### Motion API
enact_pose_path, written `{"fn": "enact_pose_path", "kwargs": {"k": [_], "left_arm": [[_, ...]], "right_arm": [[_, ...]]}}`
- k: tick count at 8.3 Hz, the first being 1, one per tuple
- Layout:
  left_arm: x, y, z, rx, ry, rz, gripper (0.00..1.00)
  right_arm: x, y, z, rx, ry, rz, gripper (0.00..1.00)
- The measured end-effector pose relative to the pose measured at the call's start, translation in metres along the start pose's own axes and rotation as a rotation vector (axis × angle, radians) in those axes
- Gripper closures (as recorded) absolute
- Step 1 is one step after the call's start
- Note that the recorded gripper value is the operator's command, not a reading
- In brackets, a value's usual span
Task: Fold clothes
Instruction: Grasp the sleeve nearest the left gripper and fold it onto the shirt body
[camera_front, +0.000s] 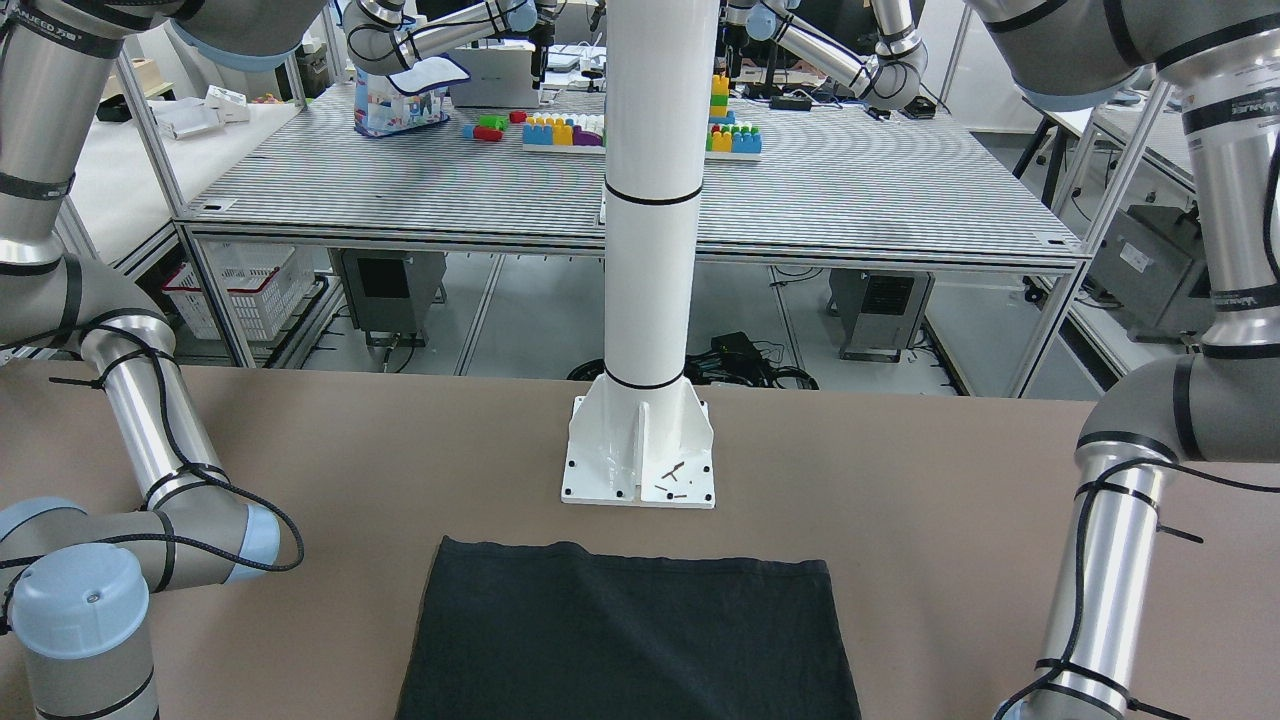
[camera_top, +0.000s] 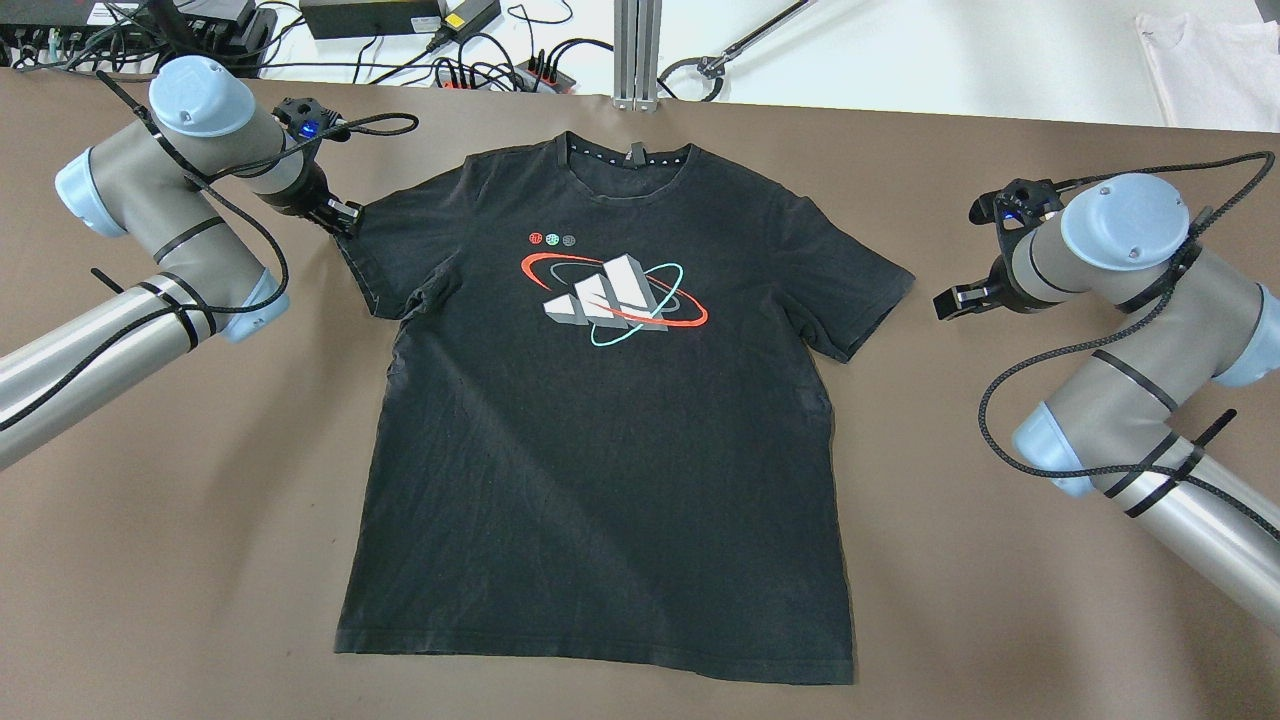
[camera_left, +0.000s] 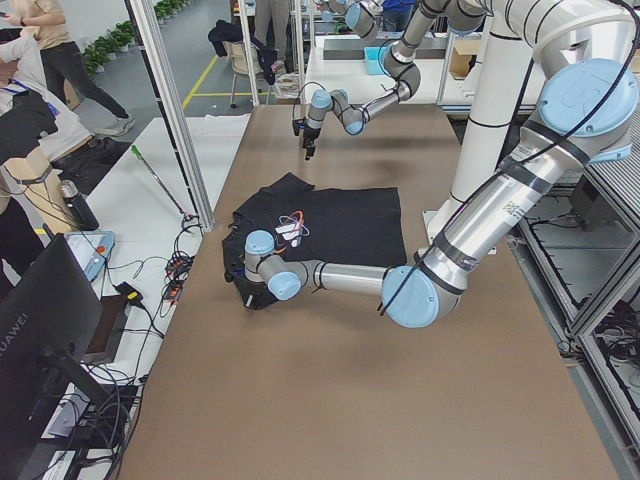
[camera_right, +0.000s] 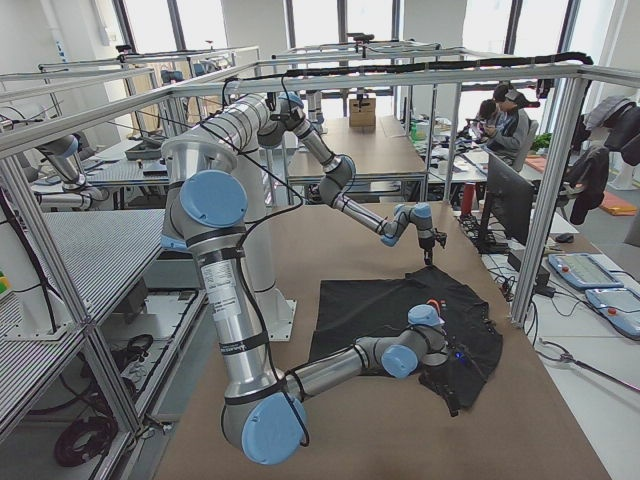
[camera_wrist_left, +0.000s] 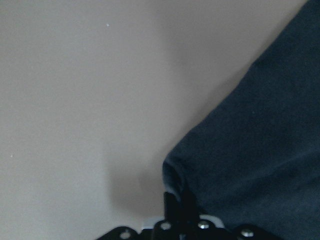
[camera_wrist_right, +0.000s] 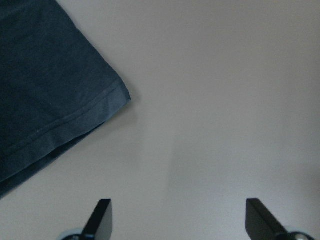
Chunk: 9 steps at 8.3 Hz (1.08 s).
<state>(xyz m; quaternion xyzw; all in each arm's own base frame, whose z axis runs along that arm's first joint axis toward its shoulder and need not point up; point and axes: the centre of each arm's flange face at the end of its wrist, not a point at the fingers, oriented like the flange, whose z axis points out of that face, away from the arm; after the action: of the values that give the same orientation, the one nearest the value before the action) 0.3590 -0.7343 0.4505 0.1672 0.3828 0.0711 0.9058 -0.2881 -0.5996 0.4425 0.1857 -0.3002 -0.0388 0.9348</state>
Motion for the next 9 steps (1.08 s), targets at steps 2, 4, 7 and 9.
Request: {"fn": "enact_pose_path", "kwargs": {"k": [2, 4, 7, 9], "left_arm": [[0.004, -0.003, -0.004, 0.009, 0.006, -0.016, 1.0], [0.013, -0.007, -0.014, 0.03, 0.02, -0.038, 1.0], [0.054, -0.012, -0.034, 0.074, 0.066, -0.145, 1.0], [0.129, -0.009, -0.027, 0.116, 0.078, -0.237, 1.0]], "right_arm": [[-0.001, 0.0, 0.0, 0.0, -0.001, 0.0, 0.06], [-0.002, 0.001, 0.0, 0.001, -0.003, -0.002, 0.06], [-0.005, 0.002, 0.001, -0.001, -0.007, -0.007, 0.06], [-0.006, 0.002, 0.001, -0.001, -0.007, -0.008, 0.06]]}}
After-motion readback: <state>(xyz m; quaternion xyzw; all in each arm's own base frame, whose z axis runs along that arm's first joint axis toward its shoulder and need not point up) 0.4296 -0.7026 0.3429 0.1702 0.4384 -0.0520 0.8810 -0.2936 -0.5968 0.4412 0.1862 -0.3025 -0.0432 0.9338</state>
